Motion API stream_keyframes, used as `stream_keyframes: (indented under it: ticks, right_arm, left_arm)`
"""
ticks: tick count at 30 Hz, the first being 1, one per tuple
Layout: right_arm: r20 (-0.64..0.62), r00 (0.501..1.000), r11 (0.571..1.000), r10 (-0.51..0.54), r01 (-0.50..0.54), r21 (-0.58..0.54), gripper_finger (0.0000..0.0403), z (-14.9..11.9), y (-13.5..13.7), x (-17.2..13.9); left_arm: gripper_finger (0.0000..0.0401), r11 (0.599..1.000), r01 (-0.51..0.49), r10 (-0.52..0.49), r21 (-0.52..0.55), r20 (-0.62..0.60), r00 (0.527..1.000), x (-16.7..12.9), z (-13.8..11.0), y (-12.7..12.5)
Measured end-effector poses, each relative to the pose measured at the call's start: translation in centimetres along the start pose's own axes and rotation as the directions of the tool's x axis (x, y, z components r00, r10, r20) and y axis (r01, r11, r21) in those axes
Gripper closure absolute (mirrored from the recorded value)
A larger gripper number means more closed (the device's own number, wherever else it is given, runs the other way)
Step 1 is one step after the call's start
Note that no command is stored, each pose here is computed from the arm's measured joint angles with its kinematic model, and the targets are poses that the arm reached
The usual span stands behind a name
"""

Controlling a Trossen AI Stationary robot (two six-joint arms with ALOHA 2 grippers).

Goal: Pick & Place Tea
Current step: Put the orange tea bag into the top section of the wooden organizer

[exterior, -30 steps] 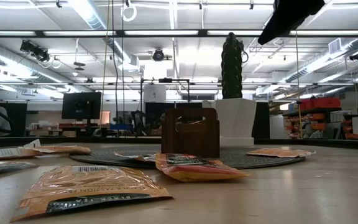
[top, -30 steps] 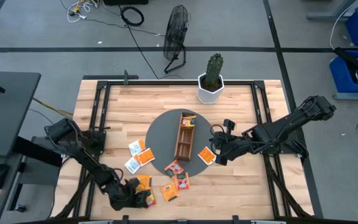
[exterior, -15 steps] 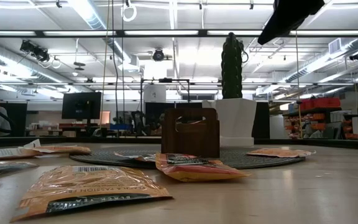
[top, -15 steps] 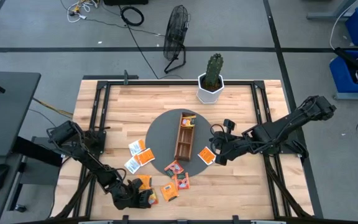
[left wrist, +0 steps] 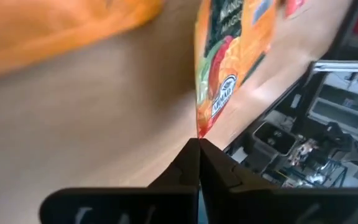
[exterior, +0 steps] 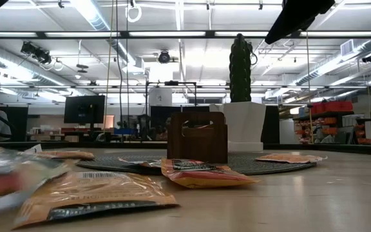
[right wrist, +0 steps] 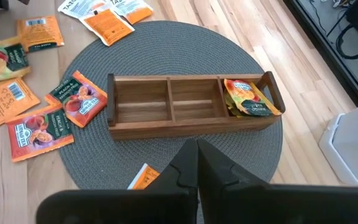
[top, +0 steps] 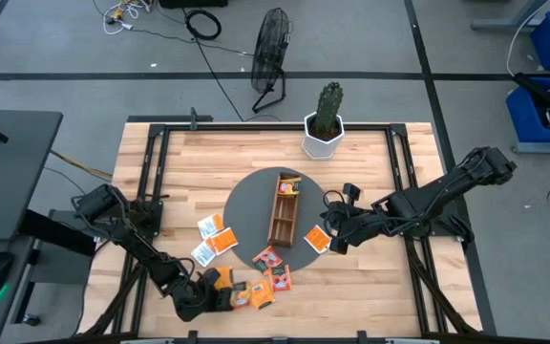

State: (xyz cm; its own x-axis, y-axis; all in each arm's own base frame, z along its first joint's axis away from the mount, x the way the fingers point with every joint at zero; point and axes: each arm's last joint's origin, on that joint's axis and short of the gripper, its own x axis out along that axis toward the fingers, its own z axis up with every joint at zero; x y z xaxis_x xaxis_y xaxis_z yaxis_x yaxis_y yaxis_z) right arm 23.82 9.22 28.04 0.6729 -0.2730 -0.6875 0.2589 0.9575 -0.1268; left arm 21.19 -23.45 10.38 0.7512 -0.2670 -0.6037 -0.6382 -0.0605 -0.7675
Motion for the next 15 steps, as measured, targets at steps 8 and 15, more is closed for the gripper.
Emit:
stream_keyframes:
  ticks: [8,15]
  right_arm:
    - [0.008,0.999,0.999,0.036,-0.036,0.01,0.0401,0.2,0.2,0.0]
    - [0.08,0.981,0.983,0.179,-0.181,0.015,0.0401,1.6,0.4,0.2]
  left_arm:
    - [0.0399,0.993,0.061,-0.07,0.101,0.086,0.994,-0.6,0.3,-0.7]
    - [0.04,0.98,0.096,-0.112,0.175,0.086,0.99,-0.3,0.2,-2.5]
